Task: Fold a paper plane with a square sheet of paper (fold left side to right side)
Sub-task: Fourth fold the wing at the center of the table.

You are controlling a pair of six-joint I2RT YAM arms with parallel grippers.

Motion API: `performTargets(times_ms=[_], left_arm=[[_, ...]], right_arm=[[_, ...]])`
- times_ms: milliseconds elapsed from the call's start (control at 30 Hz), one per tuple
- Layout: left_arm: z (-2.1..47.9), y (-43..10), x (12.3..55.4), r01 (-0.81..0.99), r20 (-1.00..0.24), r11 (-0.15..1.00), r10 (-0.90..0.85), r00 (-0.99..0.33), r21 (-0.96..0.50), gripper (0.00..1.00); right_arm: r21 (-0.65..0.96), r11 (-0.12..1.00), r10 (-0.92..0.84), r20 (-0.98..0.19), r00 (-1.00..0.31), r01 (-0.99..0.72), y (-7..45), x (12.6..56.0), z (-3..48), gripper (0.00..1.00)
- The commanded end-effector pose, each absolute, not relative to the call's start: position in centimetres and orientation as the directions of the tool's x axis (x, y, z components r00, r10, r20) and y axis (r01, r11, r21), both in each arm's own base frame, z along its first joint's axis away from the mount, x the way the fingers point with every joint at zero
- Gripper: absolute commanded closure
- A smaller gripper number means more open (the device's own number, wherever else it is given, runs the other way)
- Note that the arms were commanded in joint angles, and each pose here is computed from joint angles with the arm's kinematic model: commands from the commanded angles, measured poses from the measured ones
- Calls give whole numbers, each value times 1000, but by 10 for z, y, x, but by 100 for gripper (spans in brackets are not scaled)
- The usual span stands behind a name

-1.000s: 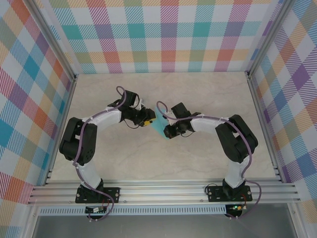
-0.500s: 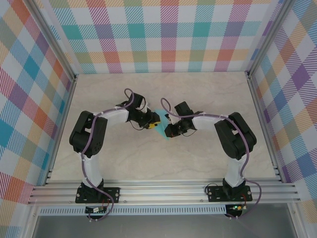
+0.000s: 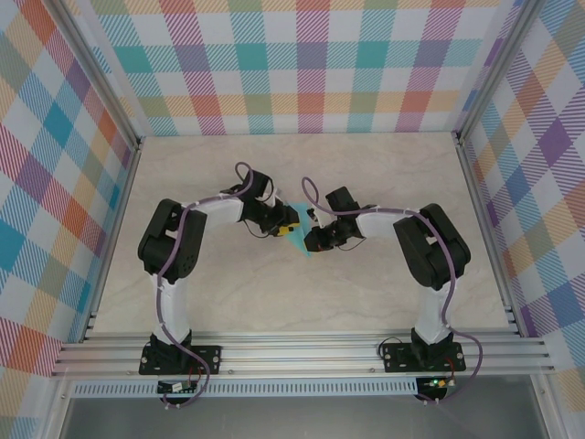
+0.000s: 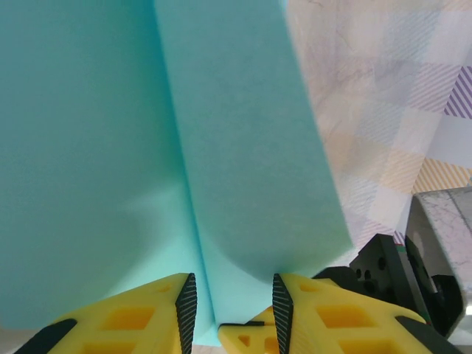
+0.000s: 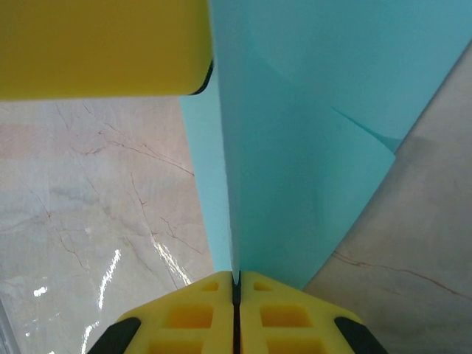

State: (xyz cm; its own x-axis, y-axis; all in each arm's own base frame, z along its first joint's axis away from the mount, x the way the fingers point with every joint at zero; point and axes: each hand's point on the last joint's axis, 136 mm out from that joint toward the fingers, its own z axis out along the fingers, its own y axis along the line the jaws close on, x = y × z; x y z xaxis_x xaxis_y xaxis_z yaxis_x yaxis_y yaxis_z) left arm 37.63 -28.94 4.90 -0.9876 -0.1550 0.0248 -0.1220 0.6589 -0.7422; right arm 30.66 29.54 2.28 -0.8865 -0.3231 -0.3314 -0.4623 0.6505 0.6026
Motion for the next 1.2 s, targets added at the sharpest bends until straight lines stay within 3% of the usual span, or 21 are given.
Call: performTargets(times_ms=[0,233,900,1167], left_arm=[[51,-301,376,-88,18,647,-115,-993,-757,65],[40,-300,378,-101,29,660,-119,-992,-744,65],[25,-296,379,-125,42,688,-136,-990,-715,63],[23,-295,378,-128,45,692,-137,-990,-711,63]], right_arm=[[628,634,-319,-320,-892,-452,297,306,20,93],[645,627,-310,-307,-900,-436,295,306,18,92],[664,606,-287,-331,-899,-438,296,312,33,77],[723,550,-194,-376,-906,-418,283,324,69,64]])
